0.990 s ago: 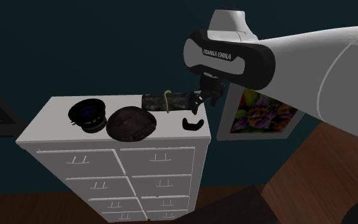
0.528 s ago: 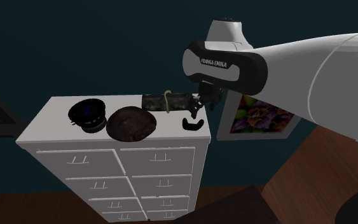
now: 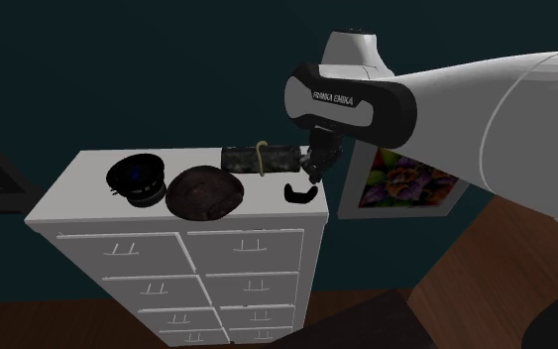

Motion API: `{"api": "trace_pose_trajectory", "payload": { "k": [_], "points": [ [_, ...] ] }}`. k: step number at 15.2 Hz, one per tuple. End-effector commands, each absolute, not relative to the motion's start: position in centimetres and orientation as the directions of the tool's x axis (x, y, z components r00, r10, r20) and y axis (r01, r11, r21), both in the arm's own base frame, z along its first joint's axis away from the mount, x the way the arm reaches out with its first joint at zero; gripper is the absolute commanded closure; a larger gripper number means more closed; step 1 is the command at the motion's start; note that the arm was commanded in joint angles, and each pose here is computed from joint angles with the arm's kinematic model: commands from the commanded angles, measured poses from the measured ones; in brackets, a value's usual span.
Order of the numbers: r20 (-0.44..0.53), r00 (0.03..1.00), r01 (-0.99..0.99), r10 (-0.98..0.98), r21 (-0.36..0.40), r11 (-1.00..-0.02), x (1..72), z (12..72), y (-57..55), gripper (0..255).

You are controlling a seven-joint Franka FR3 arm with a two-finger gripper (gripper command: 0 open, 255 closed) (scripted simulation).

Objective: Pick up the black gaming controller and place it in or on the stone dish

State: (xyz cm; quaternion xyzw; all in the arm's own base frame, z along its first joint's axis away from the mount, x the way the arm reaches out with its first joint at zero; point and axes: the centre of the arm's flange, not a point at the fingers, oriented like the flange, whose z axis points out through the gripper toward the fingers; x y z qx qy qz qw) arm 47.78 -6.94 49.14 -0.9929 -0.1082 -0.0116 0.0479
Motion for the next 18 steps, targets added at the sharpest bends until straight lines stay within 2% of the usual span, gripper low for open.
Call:
{"api": "trace_pose_trajectory", "payload": {
  "k": [1, 6, 7, 12, 18],
  "points": [
    [0.033, 0.976, 0.216, 0.214, -0.093, -0.972, 47.8, 49.1, -6.9, 255],
    [0.033, 0.976, 0.216, 0.214, -0.093, -0.972, 47.8, 49.1, -6.9, 255],
    [0.033, 0.976, 0.216, 0.214, -0.093, -0.972, 47.8, 49.1, -6.9, 0],
    [-0.116, 0.907, 0.38, 0.406, -0.196, -0.904, 52.4, 48.4, -1.1, 0],
    [-0.116, 0.906, 0.38, 0.406, -0.196, -0.904, 51.9, 45.8, -0.7, 0]
  ]
}}
